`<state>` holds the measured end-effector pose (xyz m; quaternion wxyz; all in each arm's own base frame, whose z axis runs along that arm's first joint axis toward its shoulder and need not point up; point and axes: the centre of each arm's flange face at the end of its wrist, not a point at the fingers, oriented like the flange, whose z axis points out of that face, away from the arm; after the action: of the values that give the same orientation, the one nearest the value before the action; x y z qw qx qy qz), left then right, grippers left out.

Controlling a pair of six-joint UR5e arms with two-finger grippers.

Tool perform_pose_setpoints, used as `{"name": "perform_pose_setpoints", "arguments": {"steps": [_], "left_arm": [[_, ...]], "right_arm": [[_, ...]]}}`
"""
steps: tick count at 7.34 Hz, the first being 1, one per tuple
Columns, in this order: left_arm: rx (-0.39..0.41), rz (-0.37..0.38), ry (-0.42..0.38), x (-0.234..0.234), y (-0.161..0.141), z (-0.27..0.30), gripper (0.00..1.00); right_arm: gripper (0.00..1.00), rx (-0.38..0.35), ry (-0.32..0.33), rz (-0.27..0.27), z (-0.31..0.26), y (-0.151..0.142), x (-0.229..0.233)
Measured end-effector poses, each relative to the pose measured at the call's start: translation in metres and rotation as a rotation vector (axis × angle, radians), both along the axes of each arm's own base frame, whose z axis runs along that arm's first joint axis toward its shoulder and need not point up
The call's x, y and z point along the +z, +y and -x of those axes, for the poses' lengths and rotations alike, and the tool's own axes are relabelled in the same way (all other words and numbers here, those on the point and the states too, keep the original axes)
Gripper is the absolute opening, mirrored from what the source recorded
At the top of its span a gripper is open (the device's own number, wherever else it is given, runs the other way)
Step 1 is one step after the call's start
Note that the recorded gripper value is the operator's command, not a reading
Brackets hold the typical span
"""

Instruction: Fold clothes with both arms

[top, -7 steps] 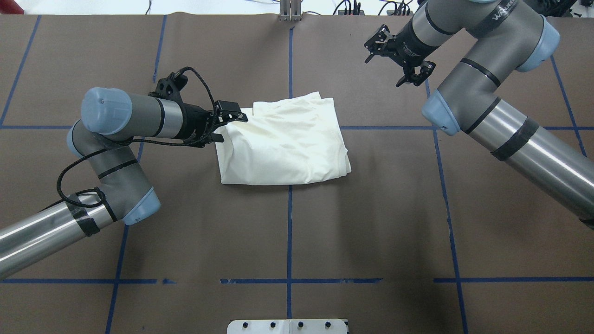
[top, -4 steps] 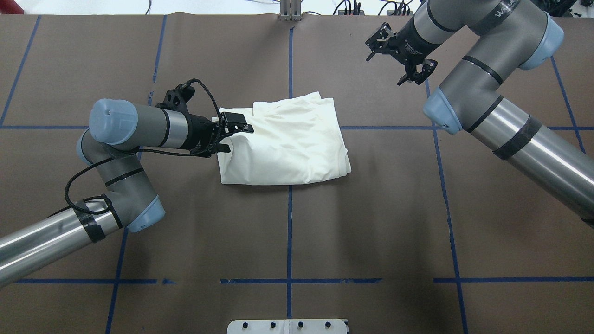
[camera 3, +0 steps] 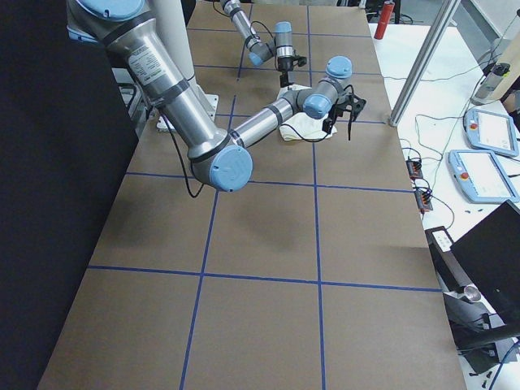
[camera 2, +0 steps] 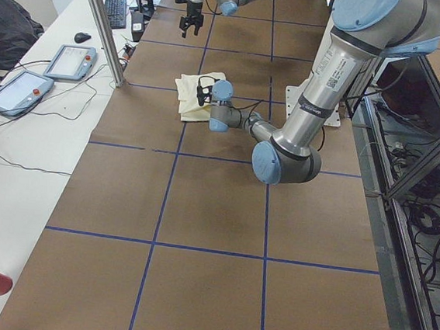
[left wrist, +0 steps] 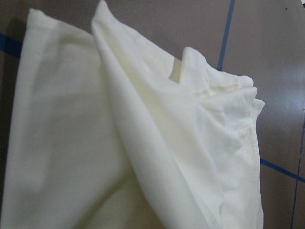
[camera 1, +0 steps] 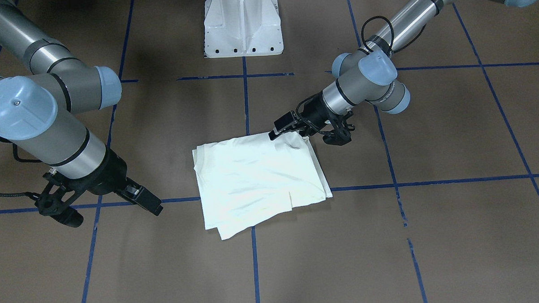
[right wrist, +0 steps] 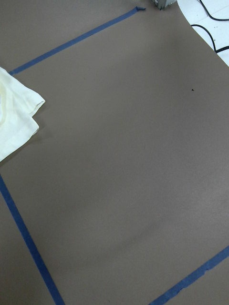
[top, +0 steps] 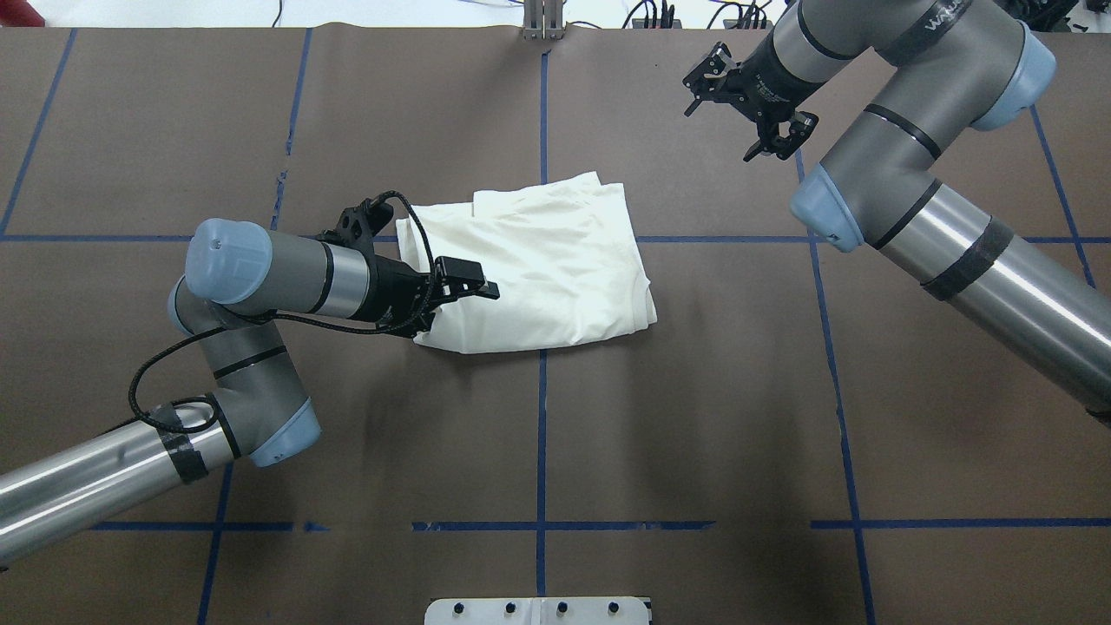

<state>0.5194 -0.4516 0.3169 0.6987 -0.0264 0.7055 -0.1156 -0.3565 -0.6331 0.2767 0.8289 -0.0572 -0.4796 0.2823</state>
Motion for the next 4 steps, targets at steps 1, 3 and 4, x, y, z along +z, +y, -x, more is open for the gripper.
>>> {"name": "perform_pose_setpoints", "arguments": {"steps": [1,3,4], "left_arm": [[0.026,-0.016,0.025,-0.003,0.012,0.001,1.00],[0.083,-0.030,0.052,-0.006,0.040,0.008,1.00],[0.108,-0.034,0.059,-0.005,0.058,0.008,1.00]], "right_arm": [[1.00,0.000,0.001,0.002,0.000,0.000,0.000],[1.00,0.000,0.003,0.004,0.000,0.000,-0.001],[1.00,0.001,0.002,0.003,0.000,0.000,-0.001]]}}
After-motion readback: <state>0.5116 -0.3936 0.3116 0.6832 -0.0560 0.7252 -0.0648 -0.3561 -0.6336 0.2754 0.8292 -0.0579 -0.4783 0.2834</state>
